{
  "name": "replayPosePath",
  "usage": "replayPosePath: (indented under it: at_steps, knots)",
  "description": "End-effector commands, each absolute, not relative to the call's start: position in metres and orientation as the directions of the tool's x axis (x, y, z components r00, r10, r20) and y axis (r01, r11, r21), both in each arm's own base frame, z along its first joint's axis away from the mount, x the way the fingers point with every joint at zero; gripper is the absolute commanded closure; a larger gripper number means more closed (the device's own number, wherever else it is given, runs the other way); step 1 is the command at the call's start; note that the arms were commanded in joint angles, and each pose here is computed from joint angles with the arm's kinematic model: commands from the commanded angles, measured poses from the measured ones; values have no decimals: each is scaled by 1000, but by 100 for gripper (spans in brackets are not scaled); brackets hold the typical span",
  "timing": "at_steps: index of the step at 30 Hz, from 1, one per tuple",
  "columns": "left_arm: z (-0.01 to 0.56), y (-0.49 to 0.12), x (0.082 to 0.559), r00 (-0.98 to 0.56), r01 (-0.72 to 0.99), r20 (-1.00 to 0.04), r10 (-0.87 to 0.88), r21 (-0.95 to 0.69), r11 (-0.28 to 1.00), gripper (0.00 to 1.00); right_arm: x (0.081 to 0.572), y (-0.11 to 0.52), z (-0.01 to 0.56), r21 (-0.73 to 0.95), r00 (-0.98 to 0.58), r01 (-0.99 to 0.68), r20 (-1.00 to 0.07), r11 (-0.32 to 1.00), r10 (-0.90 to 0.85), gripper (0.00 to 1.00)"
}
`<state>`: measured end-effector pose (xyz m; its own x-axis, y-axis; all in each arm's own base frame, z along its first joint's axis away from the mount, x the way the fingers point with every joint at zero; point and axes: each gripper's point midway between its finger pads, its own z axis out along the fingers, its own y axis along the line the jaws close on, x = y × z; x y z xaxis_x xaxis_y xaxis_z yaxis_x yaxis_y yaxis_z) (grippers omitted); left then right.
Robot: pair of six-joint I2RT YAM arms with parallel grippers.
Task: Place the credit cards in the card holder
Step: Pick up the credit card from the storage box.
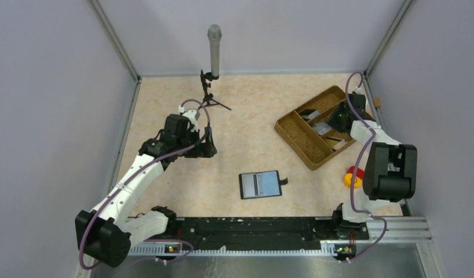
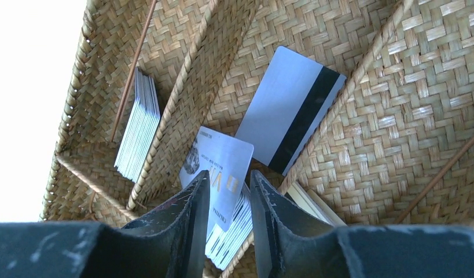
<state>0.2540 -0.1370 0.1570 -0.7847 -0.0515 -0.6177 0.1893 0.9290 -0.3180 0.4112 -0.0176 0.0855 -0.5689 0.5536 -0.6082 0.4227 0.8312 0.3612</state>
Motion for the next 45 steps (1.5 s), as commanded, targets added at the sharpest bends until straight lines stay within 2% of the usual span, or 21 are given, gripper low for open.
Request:
replayPosePath:
  at_steps: [1, 6, 11, 16, 26, 34, 38, 41, 45]
  knots:
    - [158, -136, 255, -778, 203, -626, -42, -314, 928, 1, 437, -27, 106, 377, -507, 407, -664, 832, 549, 69]
    - [158, -136, 255, -779, 201, -626, -43, -313, 928, 1, 442, -26, 103, 380, -511, 401, -662, 833, 548, 75]
    - [156, -136, 256, -781, 201, -623, -41, -314, 928, 1, 444, -27, 107, 386, -498, 394, -674, 834, 546, 89]
    - [157, -136, 256, -781, 202, -623, -43, -318, 927, 1, 445, -26, 116, 395, -483, 383, -685, 835, 545, 98]
    - [169, -145, 254, -751, 274, -659, -23, -344, 898, 1, 438, -16, 187, 466, -375, 275, -753, 841, 540, 100]
    - [205, -170, 240, -648, 465, -761, -19, -416, 781, 4, 386, 26, 244, 524, -370, 51, -781, 850, 503, 100]
    - [224, -199, 221, -621, 599, -784, -19, -490, 633, 4, 353, 81, 254, 535, -473, -155, -778, 830, 413, 100]
    - [230, -221, 203, -634, 673, -774, 8, -546, 500, 5, 316, 144, 254, 577, -583, -375, -755, 725, 299, 100]
    - [232, -245, 177, -627, 740, -774, 87, -558, 375, 4, 260, 206, 244, 593, -674, -566, -733, 573, 93, 100]
